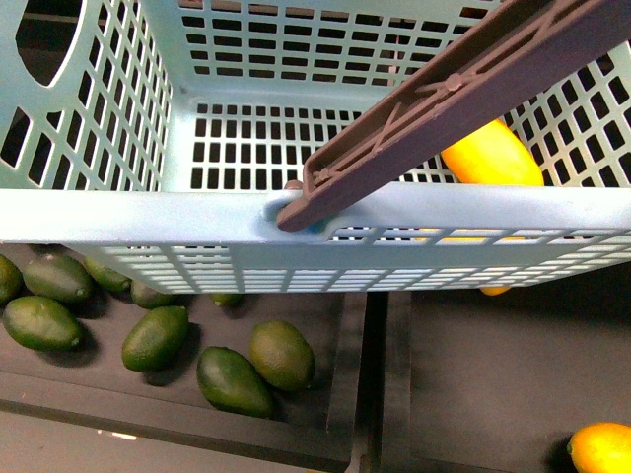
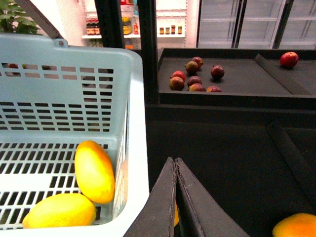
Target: Pick lemon and mango into basket
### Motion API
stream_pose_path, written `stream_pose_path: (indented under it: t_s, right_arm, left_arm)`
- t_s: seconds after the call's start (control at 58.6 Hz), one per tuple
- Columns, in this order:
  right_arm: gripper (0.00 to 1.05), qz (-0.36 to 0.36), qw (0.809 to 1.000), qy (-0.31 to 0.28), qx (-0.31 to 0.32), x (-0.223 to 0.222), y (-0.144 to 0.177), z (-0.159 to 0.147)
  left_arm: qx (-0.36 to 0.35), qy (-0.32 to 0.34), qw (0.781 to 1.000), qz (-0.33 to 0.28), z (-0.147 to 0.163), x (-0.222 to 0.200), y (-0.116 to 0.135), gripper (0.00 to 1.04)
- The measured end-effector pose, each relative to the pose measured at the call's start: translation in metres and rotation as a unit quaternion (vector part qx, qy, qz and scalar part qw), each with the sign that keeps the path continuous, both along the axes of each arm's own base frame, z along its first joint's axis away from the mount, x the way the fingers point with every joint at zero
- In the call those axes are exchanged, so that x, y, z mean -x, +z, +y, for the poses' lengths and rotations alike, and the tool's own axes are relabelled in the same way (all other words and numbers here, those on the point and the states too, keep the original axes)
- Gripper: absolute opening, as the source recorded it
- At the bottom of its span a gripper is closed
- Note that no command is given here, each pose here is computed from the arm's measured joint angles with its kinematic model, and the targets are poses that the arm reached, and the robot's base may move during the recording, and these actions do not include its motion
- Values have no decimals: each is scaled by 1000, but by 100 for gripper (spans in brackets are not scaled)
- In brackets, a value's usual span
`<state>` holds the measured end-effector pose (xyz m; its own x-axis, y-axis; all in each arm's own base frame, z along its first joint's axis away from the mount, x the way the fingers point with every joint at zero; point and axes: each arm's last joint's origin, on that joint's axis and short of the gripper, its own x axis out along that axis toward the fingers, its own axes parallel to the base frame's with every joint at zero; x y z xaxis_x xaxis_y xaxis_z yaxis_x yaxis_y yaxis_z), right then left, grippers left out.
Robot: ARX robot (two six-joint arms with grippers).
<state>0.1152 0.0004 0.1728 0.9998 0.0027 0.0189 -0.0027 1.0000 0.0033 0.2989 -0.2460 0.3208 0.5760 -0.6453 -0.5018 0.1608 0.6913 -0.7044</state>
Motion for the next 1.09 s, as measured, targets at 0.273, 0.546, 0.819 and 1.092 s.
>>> stream_pose_path:
  t_s: [0.273, 0.546, 0.819, 1.092]
  right_arm:
    - [2, 0, 1000, 0, 0, 5, 0, 0]
    - [2, 9, 1000, 0, 0, 17, -4, 0]
    - [12, 3, 1000, -1, 0, 18, -4, 0]
    - [62, 3, 1000, -1, 0, 18, -3, 0]
  left_arm:
    - [0, 0, 1000, 0, 0, 0, 0, 5]
    - [0, 0, 1000, 0, 0, 0, 0, 5]
    - [0, 0, 1000, 0, 0, 0, 0, 5]
    - [-1, 1, 1000, 0, 0, 0, 0, 5]
